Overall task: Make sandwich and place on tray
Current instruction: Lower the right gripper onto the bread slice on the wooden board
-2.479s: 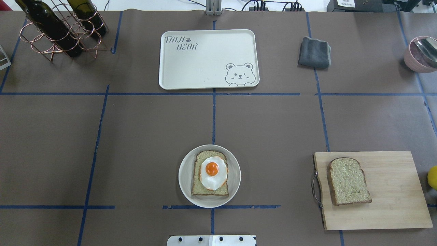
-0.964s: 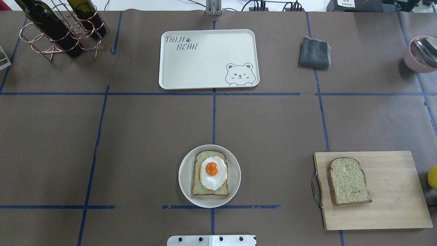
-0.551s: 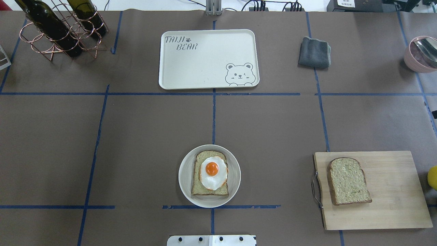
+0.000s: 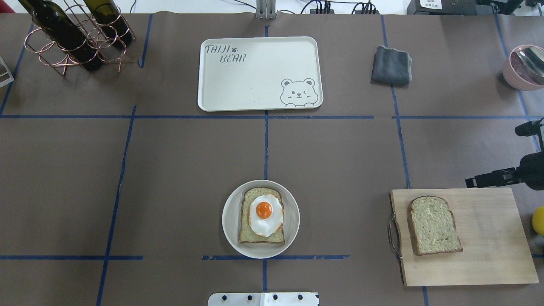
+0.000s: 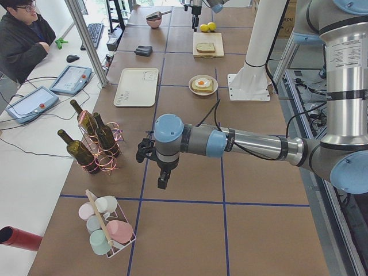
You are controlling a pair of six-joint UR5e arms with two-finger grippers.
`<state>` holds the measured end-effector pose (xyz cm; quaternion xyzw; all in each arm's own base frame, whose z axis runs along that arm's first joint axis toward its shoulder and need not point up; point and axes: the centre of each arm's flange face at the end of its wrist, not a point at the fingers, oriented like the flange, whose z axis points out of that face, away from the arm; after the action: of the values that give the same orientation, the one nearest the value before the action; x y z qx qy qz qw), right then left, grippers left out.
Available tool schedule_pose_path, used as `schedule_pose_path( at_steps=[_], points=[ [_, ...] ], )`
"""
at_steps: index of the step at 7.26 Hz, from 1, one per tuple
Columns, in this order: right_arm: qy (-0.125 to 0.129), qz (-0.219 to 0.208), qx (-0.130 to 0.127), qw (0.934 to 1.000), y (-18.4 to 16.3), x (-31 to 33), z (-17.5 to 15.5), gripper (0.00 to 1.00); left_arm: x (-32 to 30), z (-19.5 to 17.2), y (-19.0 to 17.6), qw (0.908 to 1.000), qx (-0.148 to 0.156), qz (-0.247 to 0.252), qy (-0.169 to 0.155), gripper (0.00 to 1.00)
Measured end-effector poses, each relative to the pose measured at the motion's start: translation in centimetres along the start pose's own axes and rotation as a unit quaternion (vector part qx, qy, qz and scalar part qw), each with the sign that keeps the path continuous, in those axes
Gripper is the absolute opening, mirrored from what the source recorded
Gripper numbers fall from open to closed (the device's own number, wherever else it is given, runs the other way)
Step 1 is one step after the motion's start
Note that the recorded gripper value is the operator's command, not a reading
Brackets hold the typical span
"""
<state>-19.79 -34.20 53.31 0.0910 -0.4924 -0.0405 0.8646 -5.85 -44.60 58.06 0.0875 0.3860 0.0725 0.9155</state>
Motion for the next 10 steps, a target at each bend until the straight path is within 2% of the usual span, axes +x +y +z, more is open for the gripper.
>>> schedule_pose_path(
  at_steps=[1, 8, 10],
  points=[
    [-0.003, 0.008, -0.001, 1.0, 1.3, -1.0, 1.3, 0.65, 0.0, 0.0, 0.0, 1.0, 0.0, 0.0, 0.0, 1.0],
    [0.002, -0.004, -0.034, 0.9994, 4.6, -2.6, 4.4, 0.59, 0.0, 0.0, 0.0, 1.0, 0.0, 0.0, 0.0, 1.0],
    [0.007, -0.01, -0.034, 0.9994, 5.0, -2.9, 5.1, 0.57, 0.0, 0.0, 0.0, 1.0, 0.0, 0.0, 0.0, 1.0]
  ],
)
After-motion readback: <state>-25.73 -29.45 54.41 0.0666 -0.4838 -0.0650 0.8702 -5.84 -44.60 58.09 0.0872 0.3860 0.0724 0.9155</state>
